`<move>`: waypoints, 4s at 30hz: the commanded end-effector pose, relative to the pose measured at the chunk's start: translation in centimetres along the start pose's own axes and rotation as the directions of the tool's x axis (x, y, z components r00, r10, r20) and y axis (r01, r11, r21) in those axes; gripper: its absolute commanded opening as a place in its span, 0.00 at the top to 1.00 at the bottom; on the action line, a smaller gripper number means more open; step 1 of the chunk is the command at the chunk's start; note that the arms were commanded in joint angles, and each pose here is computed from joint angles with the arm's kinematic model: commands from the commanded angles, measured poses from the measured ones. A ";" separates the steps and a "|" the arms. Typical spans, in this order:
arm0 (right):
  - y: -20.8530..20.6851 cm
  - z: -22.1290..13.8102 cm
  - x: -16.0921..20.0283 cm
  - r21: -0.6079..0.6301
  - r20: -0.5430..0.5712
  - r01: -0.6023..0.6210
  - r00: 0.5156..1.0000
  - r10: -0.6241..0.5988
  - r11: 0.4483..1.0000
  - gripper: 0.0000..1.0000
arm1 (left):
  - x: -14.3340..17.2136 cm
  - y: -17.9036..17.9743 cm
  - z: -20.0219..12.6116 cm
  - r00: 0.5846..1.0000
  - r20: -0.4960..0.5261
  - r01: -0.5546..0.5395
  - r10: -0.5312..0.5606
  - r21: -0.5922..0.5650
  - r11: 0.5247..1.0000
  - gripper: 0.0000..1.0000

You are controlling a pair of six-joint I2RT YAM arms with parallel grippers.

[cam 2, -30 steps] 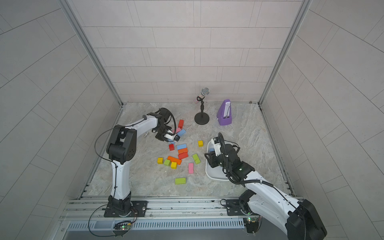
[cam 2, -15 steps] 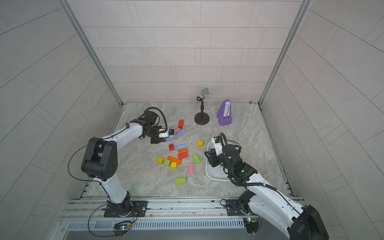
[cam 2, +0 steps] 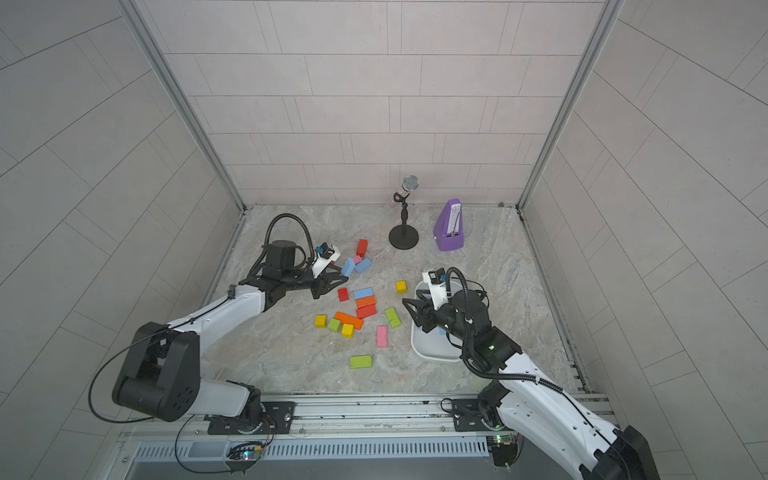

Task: Pick out the blue building blocks
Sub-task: Pick up the building block from the center of the board, then place the building block in the storage box.

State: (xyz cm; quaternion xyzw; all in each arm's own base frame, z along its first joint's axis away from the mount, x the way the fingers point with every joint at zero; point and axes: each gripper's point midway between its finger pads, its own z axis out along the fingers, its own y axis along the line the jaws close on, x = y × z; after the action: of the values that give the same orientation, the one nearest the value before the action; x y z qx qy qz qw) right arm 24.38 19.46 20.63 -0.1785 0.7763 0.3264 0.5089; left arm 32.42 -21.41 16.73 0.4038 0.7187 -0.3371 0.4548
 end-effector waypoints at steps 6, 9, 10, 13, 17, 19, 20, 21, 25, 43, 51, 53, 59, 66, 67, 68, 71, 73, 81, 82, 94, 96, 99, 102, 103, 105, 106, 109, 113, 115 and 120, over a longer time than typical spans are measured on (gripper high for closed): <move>5.6 0.6 -4.4 -0.272 0.137 0.123 0.987 -0.088 0.954 0.41 | -8.1 -6.5 -2.6 0.885 0.456 -0.039 -0.093 0.274 0.961 0.81; 7.3 1.4 -4.8 -0.329 0.124 0.170 0.983 -0.136 0.929 0.40 | -7.3 -9.1 -1.5 0.902 0.423 -0.079 -0.086 0.357 0.931 0.82; 7.9 1.8 -5.0 -0.350 0.118 0.187 0.981 -0.155 0.918 0.39 | -7.0 -10.2 -1.3 0.903 0.425 -0.116 -0.057 0.370 0.922 0.82; 9.7 2.5 -6.1 -0.406 0.117 0.217 0.976 -0.185 0.888 0.38 | -6.6 -13.0 -0.9 0.904 0.427 -0.173 -0.025 0.418 0.892 0.82; 11.5 2.5 -7.3 -0.462 0.149 0.269 0.963 -0.225 0.845 0.36 | -6.4 -14.8 -0.6 0.907 0.421 -0.196 -0.020 0.463 0.864 0.82; 11.8 2.6 -7.6 -0.475 0.156 0.282 0.959 -0.236 0.834 0.36 | -6.3 -15.1 -0.7 0.906 0.423 -0.203 -0.015 0.466 0.861 0.82; 12.1 2.7 -7.6 -0.490 0.154 0.285 0.958 -0.240 0.824 0.37 | -6.4 -15.2 -0.8 0.904 0.428 -0.211 -0.009 0.465 0.859 0.82; 12.3 2.7 -7.6 -0.501 0.152 0.286 0.958 -0.243 0.817 0.37 | -6.5 -15.3 -1.0 0.902 0.431 -0.220 -0.004 0.467 0.857 0.82; 12.9 2.5 -7.4 -0.542 0.140 0.289 0.957 -0.254 0.789 0.52 | -6.5 -15.6 -1.3 0.900 0.437 -0.231 0.004 0.469 0.852 0.82; 4.5 2.9 -4.7 -0.157 -0.049 0.218 0.972 -0.228 0.963 0.89 | -5.4 -11.0 0.7 0.932 0.360 -0.079 -0.035 0.298 0.951 0.30; -5.1 1.2 0.5 0.228 -0.302 0.010 0.951 0.061 0.974 0.89 | -3.3 -6.3 2.6 0.986 0.150 0.061 -0.070 0.064 0.996 0.17; -6.3 0.4 1.8 0.286 -0.347 -0.023 0.930 0.126 0.958 0.89 | -3.2 -5.8 2.6 0.989 0.135 0.059 -0.063 0.032 0.998 0.16; -9.0 -2.1 5.2 0.458 -0.455 -0.001 0.859 0.235 0.889 0.89 | -2.9 -5.4 2.8 0.991 0.114 0.070 -0.071 0.010 0.997 0.14; -10.5 -3.6 8.3 0.561 -0.529 0.023 0.779 0.337 0.828 0.88 | -2.9 -5.1 2.7 0.992 0.102 0.071 -0.069 -0.014 0.997 0.14; -10.8 -3.8 8.5 0.576 -0.535 0.030 0.769 0.349 0.817 0.88 | -2.9 -5.1 2.7 0.992 0.103 0.070 -0.068 -0.015 0.997 0.14; -11.0 -4.0 8.7 0.589 -0.540 0.039 0.762 0.357 0.807 0.88 | -2.9 -5.0 2.7 0.992 0.101 0.075 -0.073 -0.015 0.997 0.14; -11.8 -4.4 9.2 0.623 -0.549 0.065 0.746 0.377 0.779 0.88 | -3.0 -5.2 2.7 0.992 0.103 0.074 -0.073 -0.007 0.997 0.14; -12.1 -4.5 9.7 0.636 -0.559 0.081 0.734 0.386 0.767 0.87 | -3.1 -5.3 2.7 0.992 0.105 0.070 -0.070 -0.004 0.998 0.14; -13.4 -5.1 11.0 0.683 -0.599 0.136 0.667 0.443 0.718 0.85 | -2.8 -5.3 2.8 0.993 0.094 0.069 -0.069 -0.002 0.998 0.14; -13.6 -5.0 10.8 0.686 -0.597 0.141 0.669 0.442 0.714 0.85 | -2.7 -5.3 2.9 0.993 0.093 0.070 -0.069 0.001 0.998 0.14; -17.3 -2.7 7.7 0.713 -0.567 0.129 0.683 0.460 0.689 0.84 | -2.4 -5.4 2.9 0.996 0.076 0.053 -0.053 0.001 0.999 0.14; -17.8 -2.5 7.6 0.718 -0.573 0.142 0.677 0.462 0.681 0.84 | -2.4 -5.4 2.9 0.996 0.074 0.051 -0.051 0.002 0.999 0.14; -18.1 -2.4 7.7 0.722 -0.580 0.154 0.666 0.469 0.675 0.84 | -2.3 -5.3 3.0 0.996 0.071 0.052 -0.052 0.000 0.999 0.14; -18.2 -2.3 7.8 0.725 -0.580 0.153 0.663 0.474 0.672 0.82 | -2.2 -5.2 3.0 0.996 0.068 0.054 -0.054 -0.001 0.999 0.14; -18.3 -2.2 7.9 0.726 -0.579 0.153 0.662 0.476 0.671 0.82 | -2.2 -5.3 3.0 0.996 0.066 0.055 -0.055 0.000 0.998 0.14; -18.5 -2.0 7.9 0.727 -0.576 0.149 0.663 0.478 0.670 0.81 | -2.2 -5.2 3.0 0.996 0.067 0.055 -0.055 -0.001 0.998 0.14; -18.6 -2.0 8.0 0.729 -0.574 0.146 0.663 0.480 0.669 0.80 | -2.2 -5.2 3.0 0.996 0.066 0.056 -0.056 0.000 0.998 0.14; -18.7 -1.9 8.1 0.731 -0.571 0.141 0.661 0.486 0.668 0.76 | -2.1 -5.2 3.1 0.996 0.064 0.057 -0.057 -0.002 0.998 0.14; -18.8 -2.0 8.0 0.736 -0.567 0.143 0.664 0.487 0.662 0.60 | -2.0 -5.1 3.1 0.997 0.061 0.058 -0.057 -0.003 0.998 0.14; -18.8 -2.0 7.8 0.736 -0.563 0.139 0.669 0.485 0.662 0.57 | -2.0 -5.1 3.1 0.997 0.059 0.056 -0.055 -0.004 0.998 0.14; -18.0 -2.1 7.4 0.725 -0.550 0.105 0.684 0.480 0.681 0.54 | -1.9 -5.0 3.1 0.997 0.052 0.052 -0.051 -0.011 0.999 0.14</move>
State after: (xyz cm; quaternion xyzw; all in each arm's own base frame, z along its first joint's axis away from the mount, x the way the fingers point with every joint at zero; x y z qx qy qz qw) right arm 31.06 5.46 7.56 0.0059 0.9881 -0.0430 0.1473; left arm 29.04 -26.55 16.64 0.3636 0.7316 -0.3612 0.4496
